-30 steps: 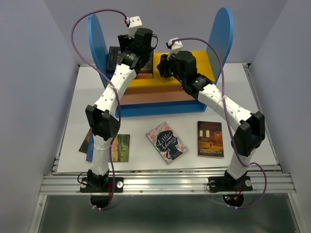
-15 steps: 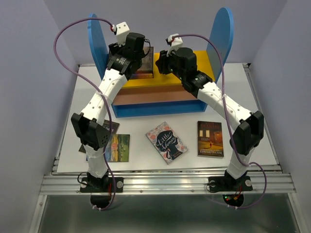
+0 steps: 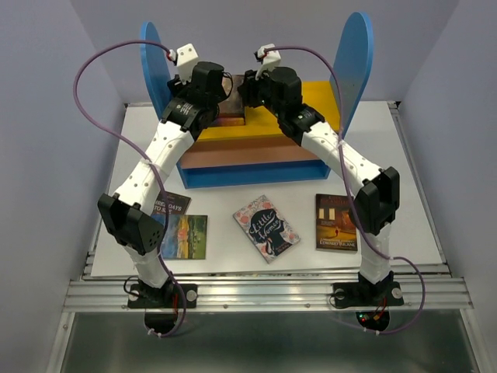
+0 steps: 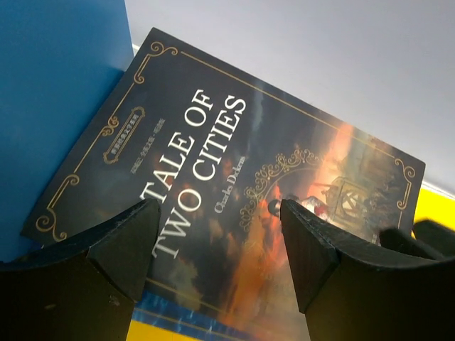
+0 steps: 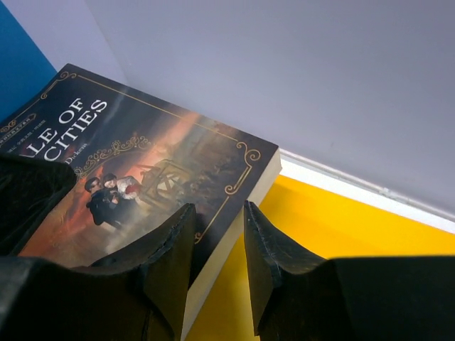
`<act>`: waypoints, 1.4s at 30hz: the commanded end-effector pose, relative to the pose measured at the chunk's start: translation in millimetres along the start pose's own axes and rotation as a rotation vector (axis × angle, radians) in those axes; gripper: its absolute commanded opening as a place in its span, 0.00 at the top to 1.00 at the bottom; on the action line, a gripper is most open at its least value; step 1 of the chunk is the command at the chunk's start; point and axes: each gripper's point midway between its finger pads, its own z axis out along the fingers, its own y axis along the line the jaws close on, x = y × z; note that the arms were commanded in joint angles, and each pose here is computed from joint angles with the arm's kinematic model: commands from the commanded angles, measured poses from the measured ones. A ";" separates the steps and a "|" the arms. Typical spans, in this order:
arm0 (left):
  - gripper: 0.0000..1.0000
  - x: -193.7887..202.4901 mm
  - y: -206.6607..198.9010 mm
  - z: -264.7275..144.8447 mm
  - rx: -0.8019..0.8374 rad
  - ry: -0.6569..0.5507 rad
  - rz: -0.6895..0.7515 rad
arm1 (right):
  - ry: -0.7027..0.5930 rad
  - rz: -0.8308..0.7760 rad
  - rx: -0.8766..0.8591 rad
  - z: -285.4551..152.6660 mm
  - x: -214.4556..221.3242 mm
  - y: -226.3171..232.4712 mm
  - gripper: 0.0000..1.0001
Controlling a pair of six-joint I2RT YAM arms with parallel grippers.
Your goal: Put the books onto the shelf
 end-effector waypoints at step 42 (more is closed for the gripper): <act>0.01 29.1 25.8 -186.9 0.551 0.042 -0.103 | -0.128 -0.042 0.064 -135.4 -59.4 -19.7 0.00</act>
